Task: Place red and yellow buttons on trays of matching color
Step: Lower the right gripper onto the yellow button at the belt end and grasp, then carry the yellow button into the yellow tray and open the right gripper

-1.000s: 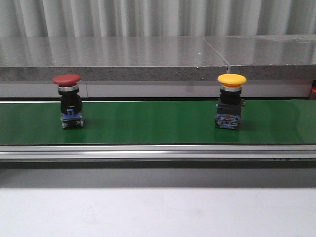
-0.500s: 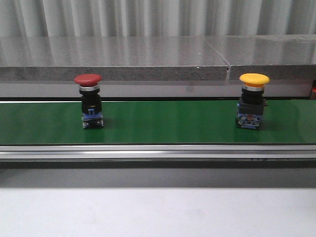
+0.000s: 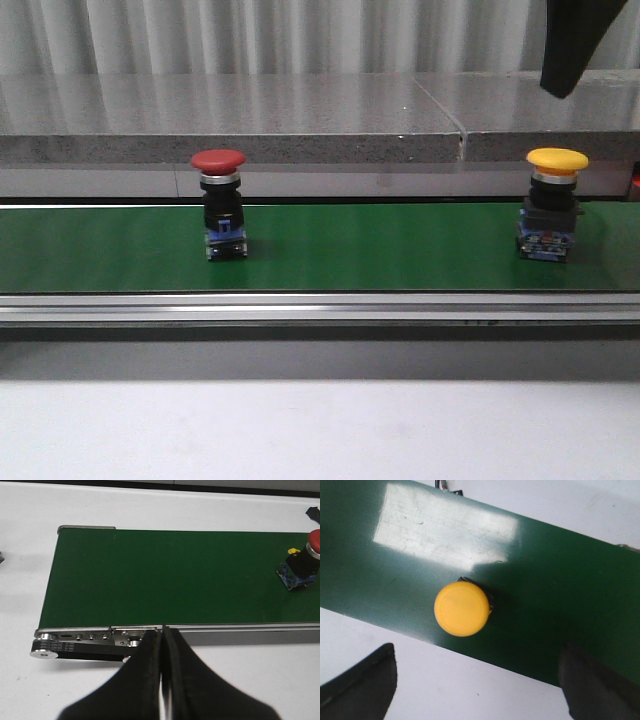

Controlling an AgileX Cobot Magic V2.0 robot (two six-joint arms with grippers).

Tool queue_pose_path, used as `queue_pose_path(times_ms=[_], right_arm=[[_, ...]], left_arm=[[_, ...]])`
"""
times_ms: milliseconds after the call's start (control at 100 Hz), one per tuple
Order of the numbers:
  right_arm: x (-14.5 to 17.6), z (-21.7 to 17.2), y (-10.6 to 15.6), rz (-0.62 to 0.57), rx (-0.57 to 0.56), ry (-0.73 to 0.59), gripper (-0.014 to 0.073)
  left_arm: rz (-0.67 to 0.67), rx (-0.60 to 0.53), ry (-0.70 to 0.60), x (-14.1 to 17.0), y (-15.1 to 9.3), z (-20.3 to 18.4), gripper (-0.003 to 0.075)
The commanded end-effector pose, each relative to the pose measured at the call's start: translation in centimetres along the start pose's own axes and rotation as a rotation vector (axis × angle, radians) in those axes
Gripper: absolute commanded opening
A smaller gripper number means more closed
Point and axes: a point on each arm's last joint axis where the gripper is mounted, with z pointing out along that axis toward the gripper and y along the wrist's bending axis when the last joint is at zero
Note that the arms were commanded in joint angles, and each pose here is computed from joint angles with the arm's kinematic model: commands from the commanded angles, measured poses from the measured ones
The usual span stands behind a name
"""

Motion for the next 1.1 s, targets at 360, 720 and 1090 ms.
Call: queue_pose_path(times_ms=[360,720,1090], right_arm=[[-1.7,4.0,-1.4,0.029,0.027,0.07,0.0637],[-1.8,4.7,-1.8,0.049,0.039,0.087,0.0235],[-1.1,-0.6,-5.2,0.218,0.131,-0.085,0.0236]], left_arm=[[-0.005,0.02,-0.084,-1.2,-0.3,-0.4,-0.002],[-0.005,0.02,-0.084,-1.2,-0.3,-0.4,-0.002],[-0.005,0.02,-0.084,-1.2,-0.3,-0.4,-0.002]])
